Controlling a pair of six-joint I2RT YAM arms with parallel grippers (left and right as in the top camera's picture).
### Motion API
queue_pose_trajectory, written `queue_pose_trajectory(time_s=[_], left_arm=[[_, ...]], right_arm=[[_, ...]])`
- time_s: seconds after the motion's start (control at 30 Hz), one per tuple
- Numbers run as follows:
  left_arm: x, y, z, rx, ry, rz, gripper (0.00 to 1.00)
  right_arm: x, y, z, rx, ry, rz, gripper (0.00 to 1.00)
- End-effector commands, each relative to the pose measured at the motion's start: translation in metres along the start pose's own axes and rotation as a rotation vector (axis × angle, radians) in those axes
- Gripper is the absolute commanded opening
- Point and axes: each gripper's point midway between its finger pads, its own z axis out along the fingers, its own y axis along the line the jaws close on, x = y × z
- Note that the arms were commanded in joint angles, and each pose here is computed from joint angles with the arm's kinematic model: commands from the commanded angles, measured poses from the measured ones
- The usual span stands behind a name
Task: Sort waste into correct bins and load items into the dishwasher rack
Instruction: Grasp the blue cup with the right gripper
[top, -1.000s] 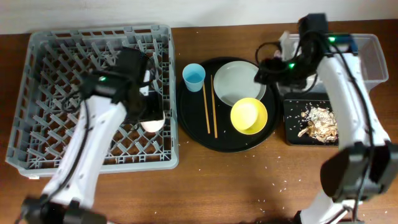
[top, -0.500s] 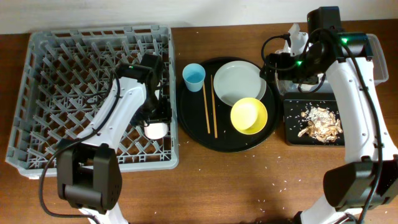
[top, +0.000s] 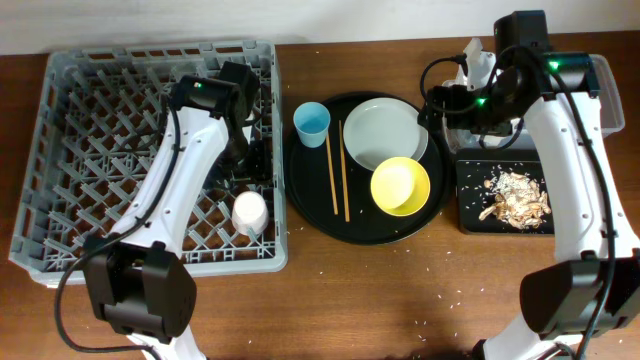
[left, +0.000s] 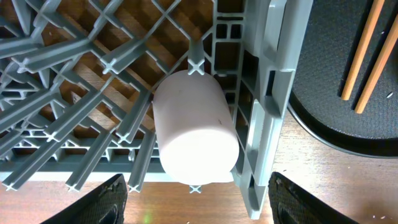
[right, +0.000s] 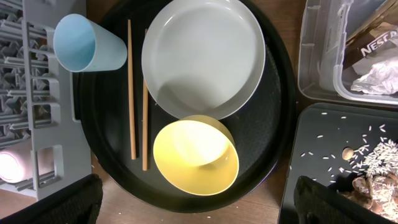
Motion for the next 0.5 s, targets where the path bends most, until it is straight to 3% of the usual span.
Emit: queue_pose_trajectory(time_s=[0.0,0.13,0.33,0.4,0.47], left_arm=[[-0.014,-0.016,-0.021,0.077,-0.065,0.023,0.72],[-0.043,-0.035,-0.072,0.178,-0.239,0.064,0.72],[-0.082,-0.051,-0.088,0.228,-0.412,0.082,0.74],[-0.092,-0.053,-0.094,0.232,-0.462,0.083,0.77],[-0.103,-0.027,-0.102,0.227,-0.487,0.024,0.79]], right_arm=[[-0.001,0.006,-0.002,-0.02,-0.006,-0.009,0.99],[-0.002,0.018,-0.002,-0.088,-0.009,-0.014,0.99],[-0.01,0.048,0.004,-0.124,-0.043,-0.047,0.89],[-0.021,0.07,0.011,-0.152,-0.078,-0.007,0.82],[-0.043,0.114,0.042,-0.179,-0.147,0.026,0.81]])
